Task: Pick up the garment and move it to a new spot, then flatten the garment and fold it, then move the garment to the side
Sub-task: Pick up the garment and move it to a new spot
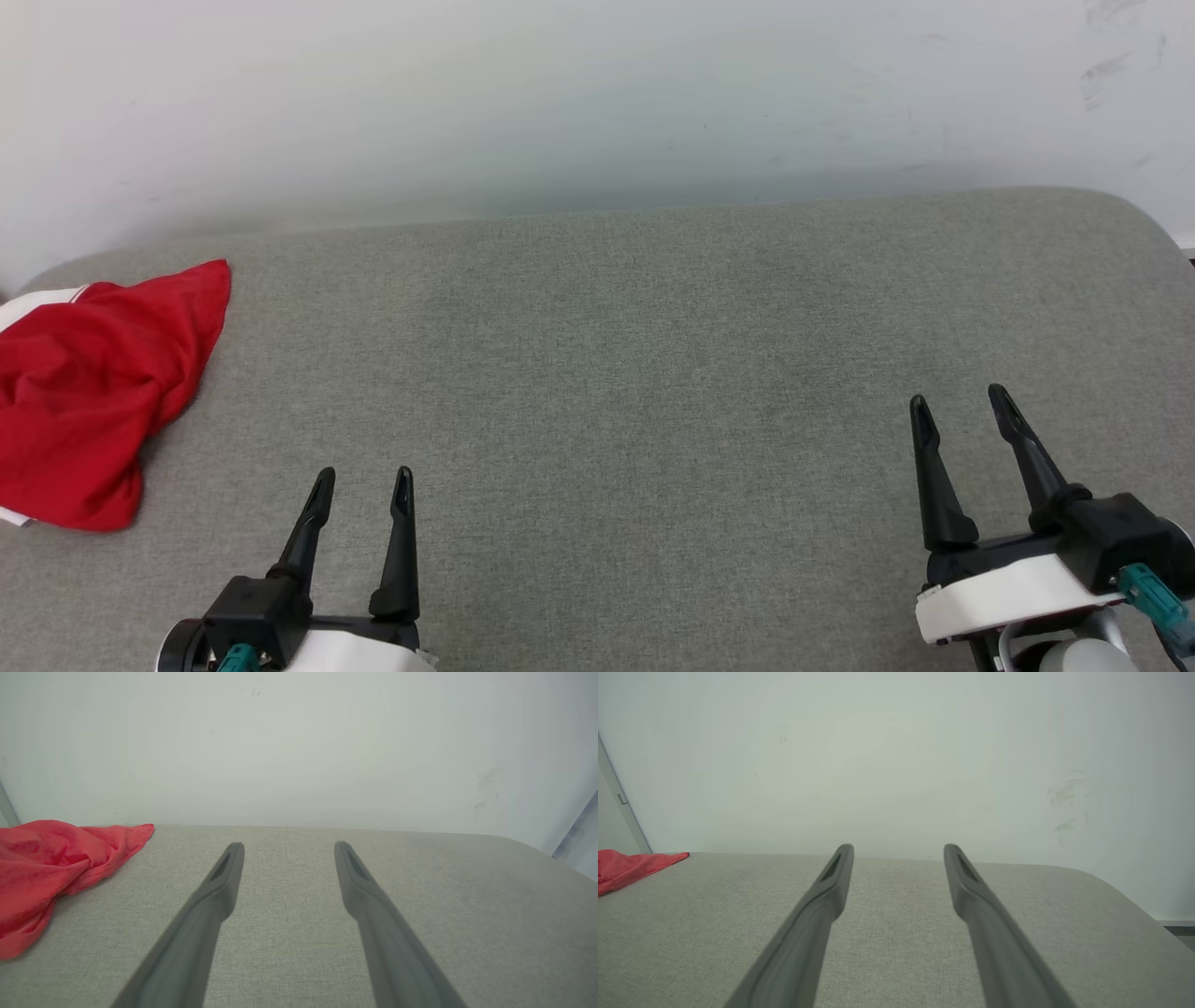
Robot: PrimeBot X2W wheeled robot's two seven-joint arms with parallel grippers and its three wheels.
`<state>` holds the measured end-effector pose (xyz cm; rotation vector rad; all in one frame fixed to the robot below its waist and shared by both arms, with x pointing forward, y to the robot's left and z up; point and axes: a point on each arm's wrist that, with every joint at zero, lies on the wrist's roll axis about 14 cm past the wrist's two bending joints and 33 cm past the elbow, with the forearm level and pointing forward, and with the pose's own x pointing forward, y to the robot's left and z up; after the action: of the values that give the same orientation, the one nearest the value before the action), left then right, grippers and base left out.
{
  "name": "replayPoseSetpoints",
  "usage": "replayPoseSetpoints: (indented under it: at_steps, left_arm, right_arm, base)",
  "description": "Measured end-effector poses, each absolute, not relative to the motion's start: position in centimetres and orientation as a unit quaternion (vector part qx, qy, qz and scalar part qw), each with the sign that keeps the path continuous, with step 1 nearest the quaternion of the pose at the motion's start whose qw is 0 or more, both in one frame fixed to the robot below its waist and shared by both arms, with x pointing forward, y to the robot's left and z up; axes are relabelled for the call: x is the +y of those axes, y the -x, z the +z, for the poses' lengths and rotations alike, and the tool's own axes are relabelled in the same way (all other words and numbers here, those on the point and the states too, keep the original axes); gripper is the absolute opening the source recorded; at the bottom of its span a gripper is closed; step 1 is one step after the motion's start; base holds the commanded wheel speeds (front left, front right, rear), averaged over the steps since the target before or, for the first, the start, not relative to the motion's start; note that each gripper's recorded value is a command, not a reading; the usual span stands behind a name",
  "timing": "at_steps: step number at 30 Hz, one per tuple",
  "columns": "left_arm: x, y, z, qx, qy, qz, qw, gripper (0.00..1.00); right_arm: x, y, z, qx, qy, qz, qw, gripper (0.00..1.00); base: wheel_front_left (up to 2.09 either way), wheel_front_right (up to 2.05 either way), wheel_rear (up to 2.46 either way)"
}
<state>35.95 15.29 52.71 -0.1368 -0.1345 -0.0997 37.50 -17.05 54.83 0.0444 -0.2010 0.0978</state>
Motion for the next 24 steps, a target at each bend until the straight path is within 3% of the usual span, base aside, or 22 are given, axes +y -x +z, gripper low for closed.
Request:
replayPoseSetpoints:
  at_steps: [24]
  left_arm:
    - [16.0, -35.3, 53.0, -0.078, 0.057, -0.042, 0.994, 1.0]
  right_arm:
    - [-16.1, -37.5, 54.2, -0.096, -0.021, 0.063, 0.993, 1.0]
  base:
    - [0.0, 0.0, 0.0]
